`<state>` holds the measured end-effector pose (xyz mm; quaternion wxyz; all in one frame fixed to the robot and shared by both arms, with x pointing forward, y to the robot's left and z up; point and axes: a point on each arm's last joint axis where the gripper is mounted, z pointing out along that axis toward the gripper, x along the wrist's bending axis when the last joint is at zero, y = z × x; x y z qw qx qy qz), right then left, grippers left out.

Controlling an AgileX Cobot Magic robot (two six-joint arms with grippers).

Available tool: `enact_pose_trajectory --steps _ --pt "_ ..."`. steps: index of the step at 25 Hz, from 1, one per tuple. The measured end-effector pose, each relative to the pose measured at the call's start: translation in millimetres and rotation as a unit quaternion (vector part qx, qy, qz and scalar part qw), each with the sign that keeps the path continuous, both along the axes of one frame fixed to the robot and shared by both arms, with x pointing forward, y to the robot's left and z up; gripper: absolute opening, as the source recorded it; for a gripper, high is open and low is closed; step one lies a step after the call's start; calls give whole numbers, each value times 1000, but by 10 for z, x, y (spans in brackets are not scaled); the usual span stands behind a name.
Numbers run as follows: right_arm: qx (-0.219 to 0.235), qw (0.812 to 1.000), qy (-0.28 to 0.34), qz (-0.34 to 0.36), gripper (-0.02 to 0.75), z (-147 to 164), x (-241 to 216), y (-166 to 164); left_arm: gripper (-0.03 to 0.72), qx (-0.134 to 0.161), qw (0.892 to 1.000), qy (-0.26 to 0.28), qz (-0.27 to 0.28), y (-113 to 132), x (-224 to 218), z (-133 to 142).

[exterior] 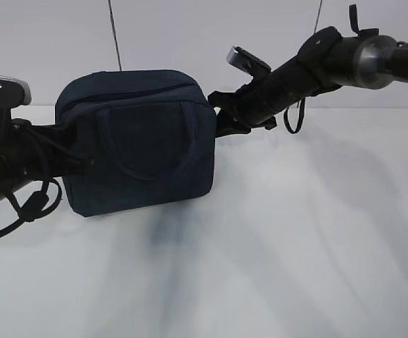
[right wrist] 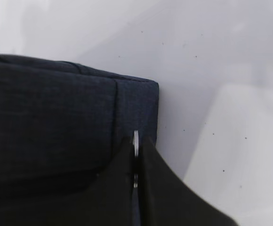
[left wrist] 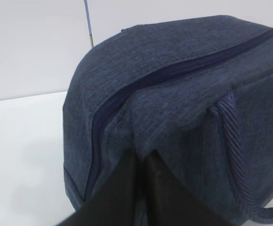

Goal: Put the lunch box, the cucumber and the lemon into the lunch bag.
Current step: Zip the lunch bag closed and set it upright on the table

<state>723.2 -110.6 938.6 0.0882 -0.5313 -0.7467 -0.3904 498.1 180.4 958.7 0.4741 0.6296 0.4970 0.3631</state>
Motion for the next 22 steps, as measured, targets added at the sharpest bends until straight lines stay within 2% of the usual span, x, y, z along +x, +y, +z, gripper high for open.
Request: enact_pose_trajectory --steps 17,18,19,22 --pt "16 1000 6 8 29 -73 3 22 5 0 1000 0 0 0 0 0" --pt "17 1000 8 11 50 -73 -2 21 5 0 1000 0 1 1 0 0" --pt "18 1000 9 11 101 -73 -3 14 5 0 1000 0 1 1 0 0" --pt "18 1000 13 12 297 -76 -2 -5 5 0 1000 0 1 1 0 0"
